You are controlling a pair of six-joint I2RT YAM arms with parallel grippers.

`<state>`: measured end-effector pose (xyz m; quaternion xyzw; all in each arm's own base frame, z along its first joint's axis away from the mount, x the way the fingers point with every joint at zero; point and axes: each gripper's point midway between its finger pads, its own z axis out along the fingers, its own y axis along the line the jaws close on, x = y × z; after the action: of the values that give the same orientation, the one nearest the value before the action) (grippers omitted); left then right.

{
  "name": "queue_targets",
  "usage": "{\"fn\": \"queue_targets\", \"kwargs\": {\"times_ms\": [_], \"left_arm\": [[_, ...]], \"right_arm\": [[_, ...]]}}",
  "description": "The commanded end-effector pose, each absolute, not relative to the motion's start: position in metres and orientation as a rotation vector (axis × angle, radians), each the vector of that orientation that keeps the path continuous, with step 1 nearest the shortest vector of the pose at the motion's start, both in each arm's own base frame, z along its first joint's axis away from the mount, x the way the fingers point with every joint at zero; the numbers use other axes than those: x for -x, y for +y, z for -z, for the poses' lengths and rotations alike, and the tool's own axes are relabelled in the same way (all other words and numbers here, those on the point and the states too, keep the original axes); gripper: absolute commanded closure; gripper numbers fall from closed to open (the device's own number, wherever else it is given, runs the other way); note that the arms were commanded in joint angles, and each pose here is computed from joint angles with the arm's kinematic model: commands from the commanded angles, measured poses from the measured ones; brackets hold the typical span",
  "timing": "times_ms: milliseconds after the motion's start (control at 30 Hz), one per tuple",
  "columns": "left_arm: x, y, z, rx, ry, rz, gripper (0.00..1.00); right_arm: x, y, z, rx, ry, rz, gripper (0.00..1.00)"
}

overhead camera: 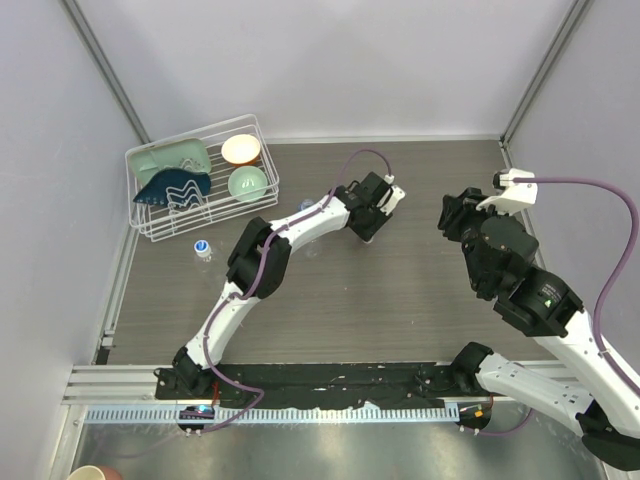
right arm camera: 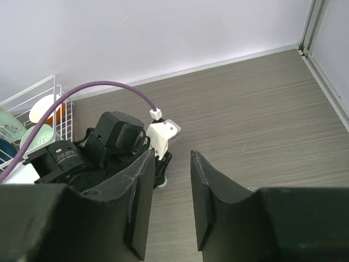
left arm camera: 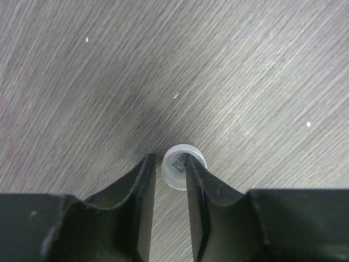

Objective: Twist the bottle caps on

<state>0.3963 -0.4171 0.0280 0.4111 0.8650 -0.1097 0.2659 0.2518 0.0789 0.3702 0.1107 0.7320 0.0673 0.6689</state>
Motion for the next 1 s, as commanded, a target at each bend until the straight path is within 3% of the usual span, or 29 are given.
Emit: {"fn": "queue_targets", "kwargs": {"times_ms": [0, 233, 400, 633, 800, 867, 933, 967], "left_arm": [[-0.379, -0.419, -0.001, -1.149, 2.386, 0.322, 0.73], [-0.365, -0.422, -0.021, -1.122, 2.387, 0.377, 0.90], [-0.362, -0.441, -0.166, -1.149, 2.119, 0.387, 1.00], [-0.309, -0.403, -0.338, -1.043, 1.770, 0.449, 1.00], [-0.272, -0.346, -0.408, -0.968, 1.533, 0.430, 1.00], [-0.248, -0.319, -0.441, -0.968, 1.319, 0.408, 1.00], [-0.215, -0.290, -0.479, -0.945, 1.094, 0.443, 1.00], [-0.207, -0.294, -0.471, -0.961, 1.027, 0.467, 1.00]], "right_arm": [[-0.250, 0.078, -0.390, -0.267, 1.608, -0.184, 0.62], [-0.253, 0.082, -0.395, -0.266, 1.611, -0.187, 0.63], [-0.254, 0.083, -0.407, -0.299, 1.594, -0.227, 0.62], [-0.247, 0.090, -0.442, -0.351, 1.567, -0.366, 0.58], [-0.239, 0.102, -0.461, -0.388, 1.541, -0.529, 0.53], [-0.235, 0.120, -0.468, -0.373, 1.551, -0.653, 0.50], [-0.234, 0.140, -0.467, -0.388, 1.569, -0.781, 0.38], [-0.227, 0.163, -0.479, -0.329, 1.547, -0.931, 0.34]]}}
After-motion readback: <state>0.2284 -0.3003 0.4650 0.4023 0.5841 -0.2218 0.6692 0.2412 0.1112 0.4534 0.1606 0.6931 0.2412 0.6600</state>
